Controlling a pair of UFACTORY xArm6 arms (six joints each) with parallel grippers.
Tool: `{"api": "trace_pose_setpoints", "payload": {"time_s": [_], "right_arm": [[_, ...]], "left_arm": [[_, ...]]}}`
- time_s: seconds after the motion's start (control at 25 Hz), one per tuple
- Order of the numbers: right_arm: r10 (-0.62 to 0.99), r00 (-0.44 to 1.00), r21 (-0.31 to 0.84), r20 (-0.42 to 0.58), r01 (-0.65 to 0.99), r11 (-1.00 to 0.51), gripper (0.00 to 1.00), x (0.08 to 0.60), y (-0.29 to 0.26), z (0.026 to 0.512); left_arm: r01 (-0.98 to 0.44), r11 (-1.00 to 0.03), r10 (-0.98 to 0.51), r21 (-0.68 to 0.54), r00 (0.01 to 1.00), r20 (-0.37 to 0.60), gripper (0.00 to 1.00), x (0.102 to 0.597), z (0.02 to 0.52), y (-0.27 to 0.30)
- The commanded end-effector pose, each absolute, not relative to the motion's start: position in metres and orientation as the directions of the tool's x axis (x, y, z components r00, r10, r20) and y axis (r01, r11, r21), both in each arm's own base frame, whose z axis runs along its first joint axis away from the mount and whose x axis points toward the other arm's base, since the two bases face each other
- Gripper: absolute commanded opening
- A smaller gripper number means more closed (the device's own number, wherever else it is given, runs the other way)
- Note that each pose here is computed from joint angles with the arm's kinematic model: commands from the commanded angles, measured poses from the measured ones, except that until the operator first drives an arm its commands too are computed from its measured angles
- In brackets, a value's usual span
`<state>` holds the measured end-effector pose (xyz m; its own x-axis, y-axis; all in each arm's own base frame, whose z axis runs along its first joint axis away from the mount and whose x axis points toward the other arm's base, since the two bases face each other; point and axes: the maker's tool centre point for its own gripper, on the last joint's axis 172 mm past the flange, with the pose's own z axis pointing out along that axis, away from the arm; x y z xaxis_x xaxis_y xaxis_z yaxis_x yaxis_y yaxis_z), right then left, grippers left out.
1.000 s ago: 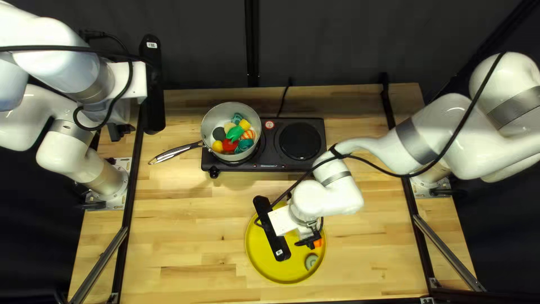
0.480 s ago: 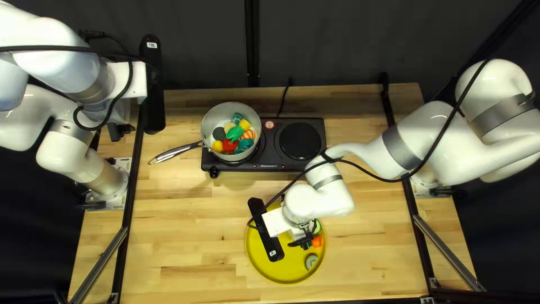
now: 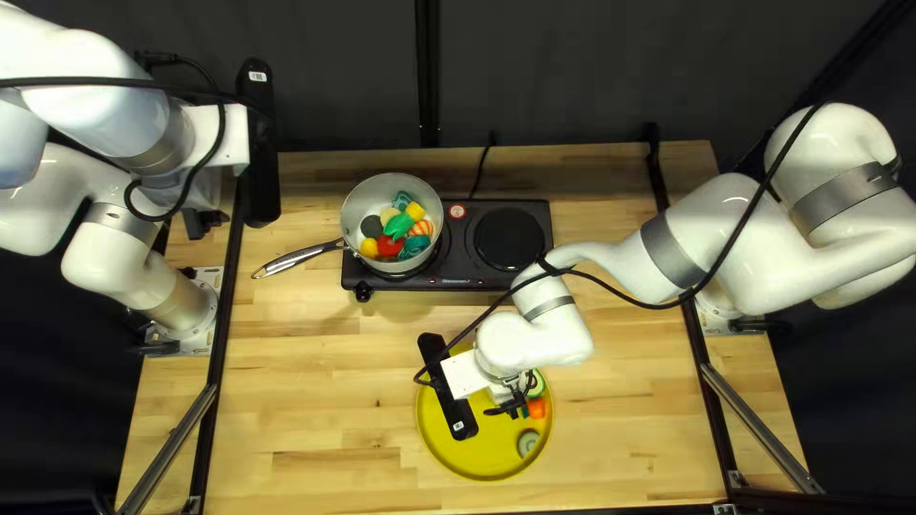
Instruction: Pick up a pot and place it onto the stove surface, add food to pot
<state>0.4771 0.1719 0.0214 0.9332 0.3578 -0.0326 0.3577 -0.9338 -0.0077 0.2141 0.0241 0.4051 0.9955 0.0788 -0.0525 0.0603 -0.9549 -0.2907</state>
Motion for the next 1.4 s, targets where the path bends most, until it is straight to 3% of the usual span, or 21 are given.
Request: {"api": "trace_pose_setpoints", "payload": {"time_s": [0.04, 0.52, 0.96, 1.12, 1.16, 1.2, 1.4], "right_arm": [[0.358, 0.933, -0.008, -0.033, 0.358, -0.934, 0.0, 0.477, 0.172, 0.021], [0.358, 0.933, -0.008, -0.033, 0.358, -0.934, 0.0, 0.477, 0.172, 0.021], [0.377, 0.925, 0.047, -0.054, 0.379, -0.924, 0.0, 0.505, 0.161, 0.136], [0.366, 0.929, 0.057, -0.054, 0.369, -0.928, 0.03, 0.509, 0.155, 0.153], [0.357, 0.933, 0.057, -0.049, 0.36, -0.931, 0.45, 0.508, 0.154, 0.154], [0.353, 0.934, 0.058, -0.045, 0.356, -0.933, 1.0, 0.508, 0.156, 0.152], [0.35, 0.936, 0.053, -0.04, 0.352, -0.934, 1.0, 0.5, 0.166, 0.133]], "left_arm": [[0.06, -0.955, 0.079, -0.291, 0.996, -0.052, 1.0, 0.214, 0.405, 0.024], [0.06, -0.955, 0.079, -0.291, 0.996, -0.052, 1.0, 0.214, 0.405, 0.024], [0.06, -0.955, 0.079, -0.291, 0.996, -0.052, 1.0, 0.214, 0.405, 0.024], [0.06, -0.955, 0.079, -0.291, 0.996, -0.052, 1.0, 0.214, 0.405, 0.024], [0.06, -0.955, 0.079, -0.291, 0.996, -0.052, 1.0, 0.214, 0.405, 0.024], [0.06, -0.955, 0.079, -0.291, 0.996, -0.052, 1.0, 0.214, 0.405, 0.024], [0.06, -0.955, 0.079, -0.291, 0.996, -0.052, 1.0, 0.214, 0.405, 0.024]]}}
